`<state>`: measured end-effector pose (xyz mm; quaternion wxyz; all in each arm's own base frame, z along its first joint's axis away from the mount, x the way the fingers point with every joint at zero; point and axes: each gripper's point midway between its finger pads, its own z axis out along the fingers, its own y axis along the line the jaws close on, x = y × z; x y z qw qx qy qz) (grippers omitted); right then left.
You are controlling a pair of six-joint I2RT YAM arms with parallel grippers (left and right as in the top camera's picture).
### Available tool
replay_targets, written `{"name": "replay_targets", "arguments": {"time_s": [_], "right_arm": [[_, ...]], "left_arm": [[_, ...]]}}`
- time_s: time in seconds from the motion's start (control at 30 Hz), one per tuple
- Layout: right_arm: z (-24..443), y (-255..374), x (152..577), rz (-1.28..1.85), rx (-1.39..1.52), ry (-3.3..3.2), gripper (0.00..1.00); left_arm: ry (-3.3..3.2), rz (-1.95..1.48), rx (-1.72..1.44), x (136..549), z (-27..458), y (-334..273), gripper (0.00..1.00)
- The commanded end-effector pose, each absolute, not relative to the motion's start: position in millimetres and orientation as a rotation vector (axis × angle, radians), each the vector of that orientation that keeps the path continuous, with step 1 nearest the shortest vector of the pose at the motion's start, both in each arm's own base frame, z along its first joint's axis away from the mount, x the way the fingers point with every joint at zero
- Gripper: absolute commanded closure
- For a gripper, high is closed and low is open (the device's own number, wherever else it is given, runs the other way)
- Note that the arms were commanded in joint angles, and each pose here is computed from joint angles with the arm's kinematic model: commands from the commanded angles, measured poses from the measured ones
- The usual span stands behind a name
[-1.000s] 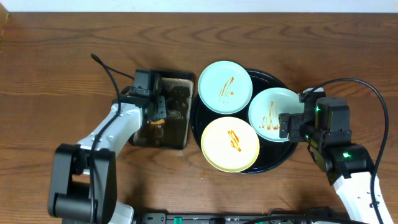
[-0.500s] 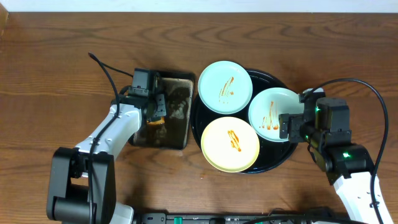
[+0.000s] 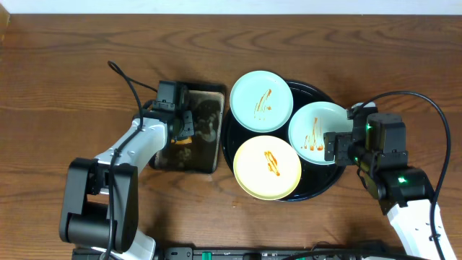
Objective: Clean dirty plates on tray and stack at the side
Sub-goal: 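Lower the left gripper and grasp the green-orange sponge, then grasp the rim of the right pale green plate with the right gripper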
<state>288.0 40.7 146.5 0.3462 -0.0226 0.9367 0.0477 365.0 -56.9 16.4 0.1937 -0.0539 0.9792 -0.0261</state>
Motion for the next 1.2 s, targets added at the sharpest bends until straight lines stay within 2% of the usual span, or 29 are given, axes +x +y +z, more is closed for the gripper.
{"name": "replay_targets", "arguments": {"time_s": [0.0, 0.27, 0.53, 0.73, 0.8, 0.97, 1.17], "right_arm": [[156.3, 32.5, 293.3, 0.108, -0.01, 2.407, 0.09], [153.2, 27.5, 290.2, 0.075, 0.003, 2.425, 0.11], [147.6, 13.5, 290.2, 0.015, 0.052, 2.452, 0.13], [149.0, -3.9, 301.8, 0.075, 0.132, 2.5, 0.18], [141.5, -11.3, 306.3, 0.1, 0.17, 2.55, 0.21], [115.8, -2.7, 310.2, 0.245, 0.157, 2.665, 0.21], [91.2, -17.4, 315.7, 0.143, 0.191, 2.727, 0.22]], "left_arm": [[2.73, -0.064, -0.152, 371.8, 19.5, -56.0, 0.92], [2.762, -0.065, -0.15, 361.4, 22.6, -55.6, 0.92], [2.691, -0.182, -0.126, 353.1, 70.4, -66.4, 0.92], [2.725, -0.177, -0.134, 345.9, 66.2, -65.4, 0.92], [2.737, -0.174, -0.135, 343.6, 64.3, -65.0, 0.93], [2.752, -0.17, -0.136, 340.5, 62.5, -64.5, 0.93], [2.764, -0.167, -0.137, 337.5, 61.2, -64.0, 0.92]]}}
